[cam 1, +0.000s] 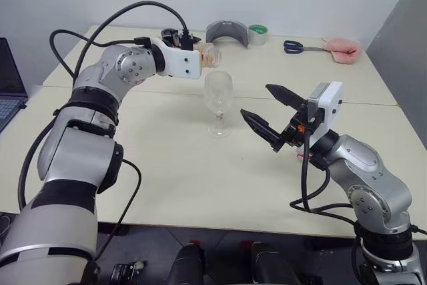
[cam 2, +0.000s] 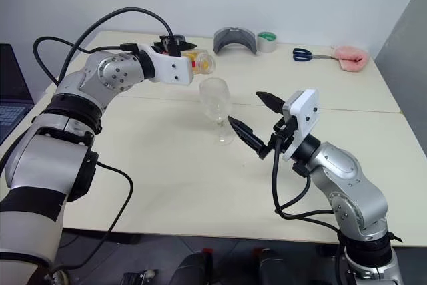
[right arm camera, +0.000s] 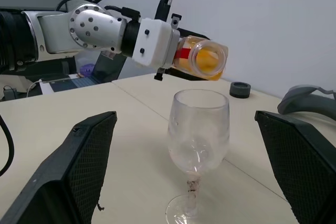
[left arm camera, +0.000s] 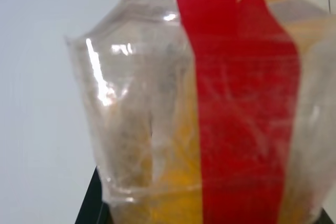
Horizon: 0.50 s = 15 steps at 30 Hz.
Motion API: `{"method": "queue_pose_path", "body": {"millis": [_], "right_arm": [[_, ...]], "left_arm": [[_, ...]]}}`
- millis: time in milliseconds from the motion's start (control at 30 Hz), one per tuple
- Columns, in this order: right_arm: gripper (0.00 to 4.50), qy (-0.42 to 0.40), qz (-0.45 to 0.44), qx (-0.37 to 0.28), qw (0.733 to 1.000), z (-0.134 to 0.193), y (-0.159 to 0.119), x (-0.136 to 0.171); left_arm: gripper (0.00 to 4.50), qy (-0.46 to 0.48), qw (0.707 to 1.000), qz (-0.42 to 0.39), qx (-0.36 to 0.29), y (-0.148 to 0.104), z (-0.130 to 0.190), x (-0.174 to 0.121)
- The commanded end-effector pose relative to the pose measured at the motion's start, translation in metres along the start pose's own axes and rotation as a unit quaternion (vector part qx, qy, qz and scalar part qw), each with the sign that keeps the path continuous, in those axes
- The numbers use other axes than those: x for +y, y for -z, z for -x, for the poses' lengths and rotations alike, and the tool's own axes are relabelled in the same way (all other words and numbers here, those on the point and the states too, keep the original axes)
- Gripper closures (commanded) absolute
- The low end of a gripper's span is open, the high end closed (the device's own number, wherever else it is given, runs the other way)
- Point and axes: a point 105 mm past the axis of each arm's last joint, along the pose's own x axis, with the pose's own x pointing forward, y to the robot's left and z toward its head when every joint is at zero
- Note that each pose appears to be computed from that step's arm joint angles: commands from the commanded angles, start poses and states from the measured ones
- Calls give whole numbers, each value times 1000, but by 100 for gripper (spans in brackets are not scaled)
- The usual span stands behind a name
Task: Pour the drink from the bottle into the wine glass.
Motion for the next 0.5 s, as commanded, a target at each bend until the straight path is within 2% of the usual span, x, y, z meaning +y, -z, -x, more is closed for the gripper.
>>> {"method": "queue_pose_path", "body": {"millis": [33, 500], "right_arm": [[0, -4, 14, -20, 1000, 1, -11, 4], [0, -4, 12, -22, 1000, -1, -11, 3]], "left_arm": [[284, -34, 999, -33, -2, -3, 5, 28], [284, -27, 996, -88, 7, -3, 6, 33]]}}
